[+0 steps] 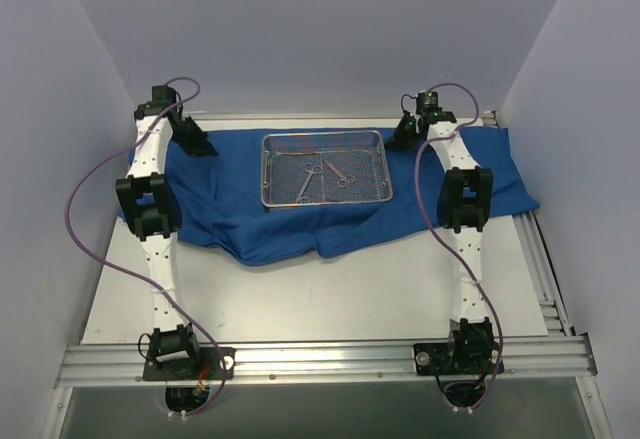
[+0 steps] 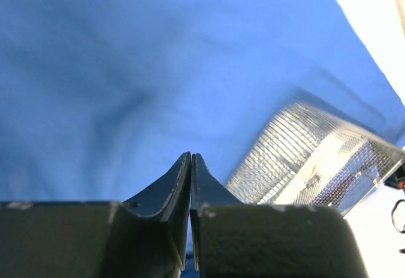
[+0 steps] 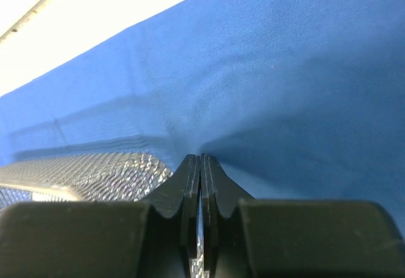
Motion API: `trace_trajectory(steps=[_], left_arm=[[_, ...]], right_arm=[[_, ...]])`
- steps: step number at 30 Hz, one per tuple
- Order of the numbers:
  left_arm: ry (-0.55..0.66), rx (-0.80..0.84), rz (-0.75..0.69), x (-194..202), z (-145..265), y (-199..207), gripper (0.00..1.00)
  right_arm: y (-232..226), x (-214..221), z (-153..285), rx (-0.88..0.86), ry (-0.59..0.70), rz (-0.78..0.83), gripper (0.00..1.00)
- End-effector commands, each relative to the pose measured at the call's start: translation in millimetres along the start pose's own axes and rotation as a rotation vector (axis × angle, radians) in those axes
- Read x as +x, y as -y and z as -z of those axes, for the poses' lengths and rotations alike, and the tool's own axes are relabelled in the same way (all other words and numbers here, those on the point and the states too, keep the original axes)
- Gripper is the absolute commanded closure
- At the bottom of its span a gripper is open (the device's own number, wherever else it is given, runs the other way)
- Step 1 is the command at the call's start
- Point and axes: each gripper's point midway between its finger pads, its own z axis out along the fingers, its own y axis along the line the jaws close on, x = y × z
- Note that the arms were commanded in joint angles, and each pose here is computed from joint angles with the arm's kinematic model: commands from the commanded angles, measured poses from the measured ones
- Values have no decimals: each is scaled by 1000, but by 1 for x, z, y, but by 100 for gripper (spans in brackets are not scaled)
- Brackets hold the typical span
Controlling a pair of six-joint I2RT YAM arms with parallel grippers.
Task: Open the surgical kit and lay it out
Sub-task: Smooth out the surgical kit at the center of the board.
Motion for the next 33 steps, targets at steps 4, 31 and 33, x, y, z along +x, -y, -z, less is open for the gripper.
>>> trace_trajectory(steps=[4,31,33], left_arm=[[117,-85,-116,31,76,43,96],[-203,-611,-172,162,-54,-24,98],[-193,-542,-159,158,-59,-9,98]], right_arm=[[-30,-30,97,-21,65,60,94],[90,102,60,418,-183,63,98],[92,102,53,417,-185,45,98]])
